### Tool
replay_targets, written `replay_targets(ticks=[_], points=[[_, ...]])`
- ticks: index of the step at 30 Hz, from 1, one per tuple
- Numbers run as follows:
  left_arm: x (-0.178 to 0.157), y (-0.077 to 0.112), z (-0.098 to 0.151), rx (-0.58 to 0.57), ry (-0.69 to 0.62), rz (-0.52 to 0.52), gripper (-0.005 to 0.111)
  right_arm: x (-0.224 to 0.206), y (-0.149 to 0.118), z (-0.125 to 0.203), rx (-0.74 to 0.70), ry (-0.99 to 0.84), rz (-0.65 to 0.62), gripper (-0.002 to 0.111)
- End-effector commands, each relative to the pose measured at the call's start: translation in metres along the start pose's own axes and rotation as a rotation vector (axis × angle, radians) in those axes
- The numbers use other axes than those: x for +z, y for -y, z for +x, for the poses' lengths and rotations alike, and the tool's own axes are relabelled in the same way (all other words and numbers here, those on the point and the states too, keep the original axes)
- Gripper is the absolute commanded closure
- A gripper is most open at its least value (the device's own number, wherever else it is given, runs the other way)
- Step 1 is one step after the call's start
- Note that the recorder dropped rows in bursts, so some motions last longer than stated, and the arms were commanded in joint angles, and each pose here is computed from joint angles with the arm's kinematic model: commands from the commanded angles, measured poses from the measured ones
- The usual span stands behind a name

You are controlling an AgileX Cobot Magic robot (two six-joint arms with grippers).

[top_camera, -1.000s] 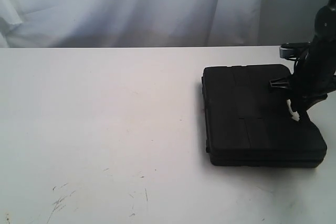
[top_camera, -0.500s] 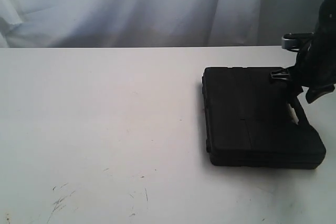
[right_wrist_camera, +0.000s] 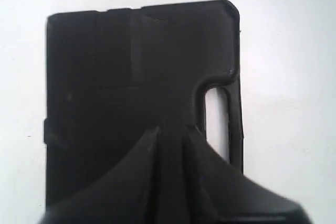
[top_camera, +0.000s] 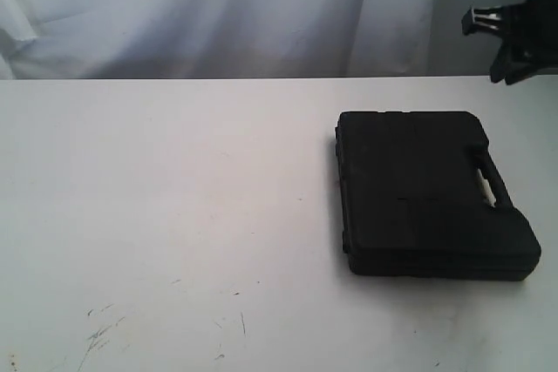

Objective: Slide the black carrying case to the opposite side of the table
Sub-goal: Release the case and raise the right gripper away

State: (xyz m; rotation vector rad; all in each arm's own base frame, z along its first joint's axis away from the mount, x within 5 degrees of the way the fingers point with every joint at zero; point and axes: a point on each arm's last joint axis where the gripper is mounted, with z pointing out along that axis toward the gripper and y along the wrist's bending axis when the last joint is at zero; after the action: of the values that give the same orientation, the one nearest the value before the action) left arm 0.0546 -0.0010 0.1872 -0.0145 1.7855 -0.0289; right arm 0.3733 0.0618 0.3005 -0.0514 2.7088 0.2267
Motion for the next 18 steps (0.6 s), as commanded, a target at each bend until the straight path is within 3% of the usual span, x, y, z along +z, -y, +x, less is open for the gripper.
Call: replay_targets(ticks=[1,11,18], points=[[0.0,0.0,0.0,-0.007,0.009,0.001,0.107,-0.045,-0.005,0.012,-0.016,0.086,-0.059,0.108],[0.0,0.0,0.0,-0.005,0.009,0.001,0.107,-0.117,-0.03,0.085,-0.067,0.425,-0.227,0.108],[0.0,0.0,0.0,-0.005,0.009,0.001,0.107,-0.141,-0.027,0.154,-0.093,0.587,-0.27,0.108]])
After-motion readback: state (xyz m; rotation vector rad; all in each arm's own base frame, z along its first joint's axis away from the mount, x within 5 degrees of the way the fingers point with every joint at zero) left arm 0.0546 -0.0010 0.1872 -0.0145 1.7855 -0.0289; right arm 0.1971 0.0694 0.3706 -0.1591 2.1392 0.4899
